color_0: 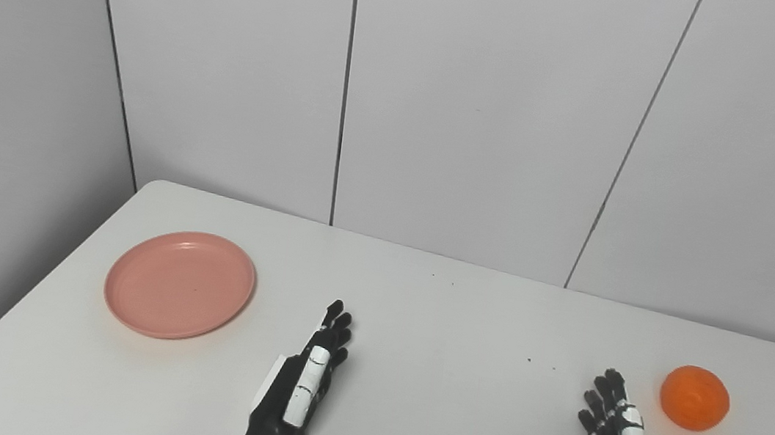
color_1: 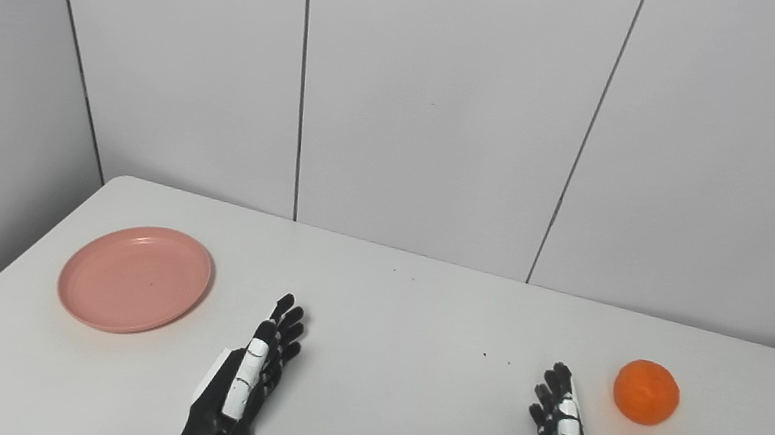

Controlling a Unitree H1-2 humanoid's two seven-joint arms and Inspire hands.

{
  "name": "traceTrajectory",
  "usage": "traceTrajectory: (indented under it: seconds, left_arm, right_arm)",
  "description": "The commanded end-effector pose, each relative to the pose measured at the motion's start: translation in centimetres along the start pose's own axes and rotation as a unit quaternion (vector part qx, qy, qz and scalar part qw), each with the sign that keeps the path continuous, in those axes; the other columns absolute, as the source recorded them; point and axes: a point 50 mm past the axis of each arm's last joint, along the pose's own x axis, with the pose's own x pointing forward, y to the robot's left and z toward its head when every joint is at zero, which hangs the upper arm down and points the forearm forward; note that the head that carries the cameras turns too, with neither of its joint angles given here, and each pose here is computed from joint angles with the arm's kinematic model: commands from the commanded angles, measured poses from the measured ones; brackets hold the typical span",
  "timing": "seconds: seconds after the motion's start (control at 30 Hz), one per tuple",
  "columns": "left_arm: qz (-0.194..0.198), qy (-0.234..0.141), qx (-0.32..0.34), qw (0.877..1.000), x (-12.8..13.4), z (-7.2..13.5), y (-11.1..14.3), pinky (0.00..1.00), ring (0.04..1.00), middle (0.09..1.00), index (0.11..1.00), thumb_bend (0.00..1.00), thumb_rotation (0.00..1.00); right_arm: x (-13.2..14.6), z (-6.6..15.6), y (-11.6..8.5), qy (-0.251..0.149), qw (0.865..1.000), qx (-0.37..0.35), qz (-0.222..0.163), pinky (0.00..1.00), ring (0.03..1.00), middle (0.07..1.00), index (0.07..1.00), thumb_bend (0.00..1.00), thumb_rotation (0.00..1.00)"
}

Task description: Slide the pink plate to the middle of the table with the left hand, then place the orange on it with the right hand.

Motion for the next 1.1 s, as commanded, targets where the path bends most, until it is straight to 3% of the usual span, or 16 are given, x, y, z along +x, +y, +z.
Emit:
traceTrajectory:
  seconds: [0.0, 0.63, 0.93, 1.07]
  left_arm:
    - [0.005, 0.036, -0.002, 0.999, -0.5, -1.6, -0.3, 1.00, 1.000, 1.000, 1.000, 0.75, 0.99]
    - [0.004, 0.032, 0.000, 0.999, -0.6, -1.5, -0.3, 1.00, 1.000, 1.000, 1.000, 0.77, 1.00]
    - [0.032, -0.024, -0.027, 0.999, 0.2, -0.5, 0.9, 1.00, 0.982, 0.990, 1.000, 0.94, 0.91]
    - [0.039, -0.050, -0.036, 0.997, 1.1, 0.8, 1.6, 0.96, 0.941, 0.950, 0.998, 0.95, 0.89]
  right_arm:
    - [-2.5, -3.4, -1.6, 0.046, 0.999, 0.002, -0.019, 1.00, 1.000, 1.000, 1.000, 0.76, 1.00]
    - [-2.6, -3.1, -1.2, 0.050, 0.998, 0.008, -0.020, 1.00, 1.000, 1.000, 1.000, 0.75, 1.00]
    - [-2.7, -3.3, -1.1, 0.052, 0.998, 0.013, -0.018, 1.00, 0.978, 0.969, 0.973, 0.78, 1.00]
    - [-2.7, -3.3, -1.2, 0.051, 0.998, 0.015, -0.018, 1.00, 0.955, 0.949, 0.948, 0.77, 1.00]
